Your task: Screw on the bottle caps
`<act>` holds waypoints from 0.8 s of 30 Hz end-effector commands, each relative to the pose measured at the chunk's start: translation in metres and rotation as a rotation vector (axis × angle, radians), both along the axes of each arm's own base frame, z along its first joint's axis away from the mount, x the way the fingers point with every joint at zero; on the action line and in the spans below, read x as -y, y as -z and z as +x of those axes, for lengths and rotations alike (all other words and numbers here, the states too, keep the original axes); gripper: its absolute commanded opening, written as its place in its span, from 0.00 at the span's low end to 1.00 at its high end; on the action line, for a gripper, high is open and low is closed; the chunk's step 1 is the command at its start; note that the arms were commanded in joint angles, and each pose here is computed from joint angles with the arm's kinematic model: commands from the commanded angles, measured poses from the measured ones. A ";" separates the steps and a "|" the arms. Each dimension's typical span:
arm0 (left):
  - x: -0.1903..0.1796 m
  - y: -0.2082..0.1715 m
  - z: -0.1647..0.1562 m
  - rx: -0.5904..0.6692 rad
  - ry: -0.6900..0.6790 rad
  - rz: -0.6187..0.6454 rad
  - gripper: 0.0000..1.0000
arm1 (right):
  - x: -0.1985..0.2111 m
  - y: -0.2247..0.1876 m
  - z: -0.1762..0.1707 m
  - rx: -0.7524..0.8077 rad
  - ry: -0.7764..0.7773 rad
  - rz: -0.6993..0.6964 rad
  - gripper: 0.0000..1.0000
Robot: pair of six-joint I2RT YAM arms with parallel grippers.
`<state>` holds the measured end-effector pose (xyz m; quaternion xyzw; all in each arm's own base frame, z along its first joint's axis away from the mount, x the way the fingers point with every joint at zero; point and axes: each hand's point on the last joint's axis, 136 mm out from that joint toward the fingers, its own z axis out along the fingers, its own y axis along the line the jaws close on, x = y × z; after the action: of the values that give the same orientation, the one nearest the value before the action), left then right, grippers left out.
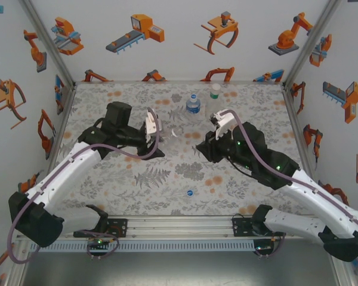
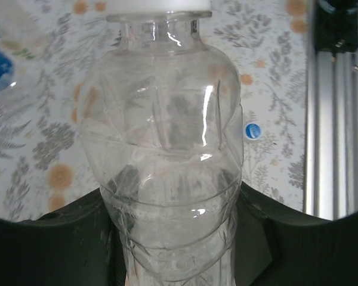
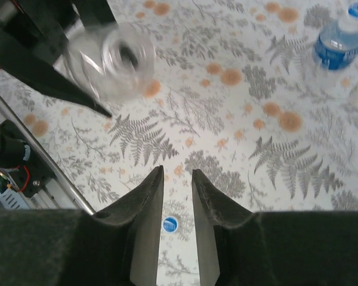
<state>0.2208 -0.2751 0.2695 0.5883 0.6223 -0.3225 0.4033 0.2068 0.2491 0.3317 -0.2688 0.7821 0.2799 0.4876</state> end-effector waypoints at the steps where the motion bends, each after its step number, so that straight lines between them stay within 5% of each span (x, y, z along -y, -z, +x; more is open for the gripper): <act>1: -0.010 -0.020 0.022 0.014 -0.131 -0.068 0.00 | 0.006 0.059 -0.001 -0.189 0.100 -0.084 0.28; 13: -0.040 -0.035 0.049 -0.016 -0.393 -0.042 0.00 | -0.031 0.214 -0.021 -0.590 0.274 -0.282 0.37; 20: -0.059 -0.024 0.055 0.018 -0.473 -0.020 0.00 | -0.043 0.254 -0.039 -0.664 0.243 -0.398 0.51; 24: -0.058 -0.020 0.057 0.028 -0.467 -0.030 0.00 | -0.042 0.267 -0.040 -0.684 0.272 -0.424 0.50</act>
<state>0.2733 -0.2188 0.2896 0.4353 0.7313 -0.2229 0.4753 0.1634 0.2856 0.0627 -0.1696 0.9647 0.1164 0.1646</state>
